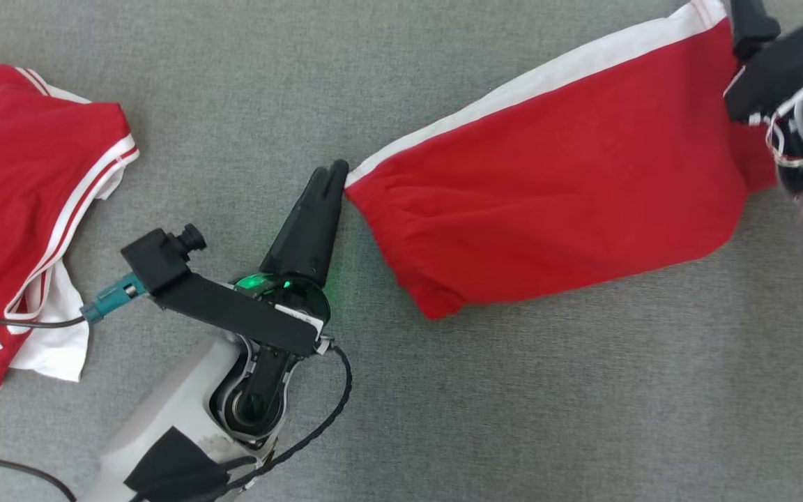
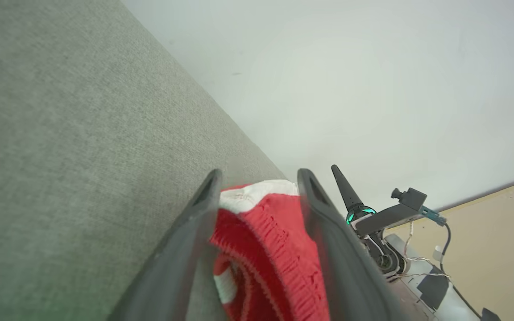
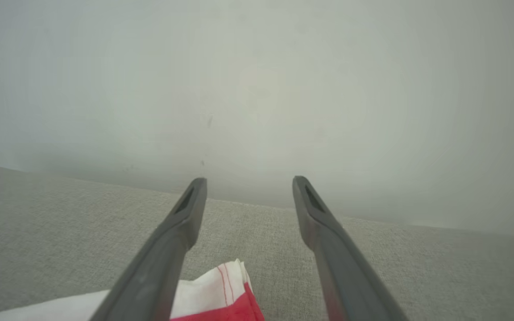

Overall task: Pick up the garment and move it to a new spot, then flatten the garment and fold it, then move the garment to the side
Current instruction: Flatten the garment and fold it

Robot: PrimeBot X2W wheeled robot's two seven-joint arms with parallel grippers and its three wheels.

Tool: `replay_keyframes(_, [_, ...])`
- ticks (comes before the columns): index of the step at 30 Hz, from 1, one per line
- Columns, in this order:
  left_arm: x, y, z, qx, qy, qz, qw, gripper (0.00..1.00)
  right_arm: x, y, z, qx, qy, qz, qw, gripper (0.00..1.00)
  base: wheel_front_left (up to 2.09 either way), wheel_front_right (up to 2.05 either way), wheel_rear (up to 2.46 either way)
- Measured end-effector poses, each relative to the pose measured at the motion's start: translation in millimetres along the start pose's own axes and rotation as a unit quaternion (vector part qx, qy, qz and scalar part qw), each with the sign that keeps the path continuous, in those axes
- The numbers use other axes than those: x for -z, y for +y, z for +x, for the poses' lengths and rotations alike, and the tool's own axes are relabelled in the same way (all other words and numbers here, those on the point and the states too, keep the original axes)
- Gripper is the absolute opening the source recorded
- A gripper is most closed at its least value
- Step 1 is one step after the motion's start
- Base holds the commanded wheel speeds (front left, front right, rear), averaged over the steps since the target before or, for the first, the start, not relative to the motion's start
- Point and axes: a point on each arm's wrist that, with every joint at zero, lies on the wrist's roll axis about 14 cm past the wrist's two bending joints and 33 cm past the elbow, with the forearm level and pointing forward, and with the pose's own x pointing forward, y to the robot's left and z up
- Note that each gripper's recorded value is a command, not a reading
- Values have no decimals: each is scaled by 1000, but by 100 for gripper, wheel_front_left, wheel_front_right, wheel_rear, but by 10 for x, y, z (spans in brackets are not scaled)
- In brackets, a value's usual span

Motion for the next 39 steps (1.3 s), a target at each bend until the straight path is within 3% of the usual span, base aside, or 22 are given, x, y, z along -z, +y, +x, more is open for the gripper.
replay_keyframes(5, [-67, 94, -119, -26, -5, 99, 995, 100, -30, -91, -309, 31, -25, 44, 998, 100, 0, 0, 0])
replay_keyframes(9, [-196, 166, -326, -55, -25, 196, 979, 100, 39, -31, -586, 43, -27, 73, 996, 100, 0, 0, 0])
replay_keyframes(18, [-315, -227, -777, -52, -86, 331, 938, 100, 164, -40, -1091, 64, -3, 85, 994, 100, 0, 0, 0])
replay_keyframes(25, [-296, -334, -1095, -70, -103, 362, 924, 100, 359, -77, -1201, 71, 38, 81, 993, 100, 0, 0, 0])
replay_keyframes(38, [-391, -282, -1428, -107, -122, 362, 918, 100, 696, 63, -900, 66, 115, 85, 988, 100, 0, 0, 0])
replay_keyframes(39, [-394, -268, -1446, -111, -121, 364, 917, 100, 723, 69, -889, 67, 123, 86, 986, 96, 0, 0, 0])
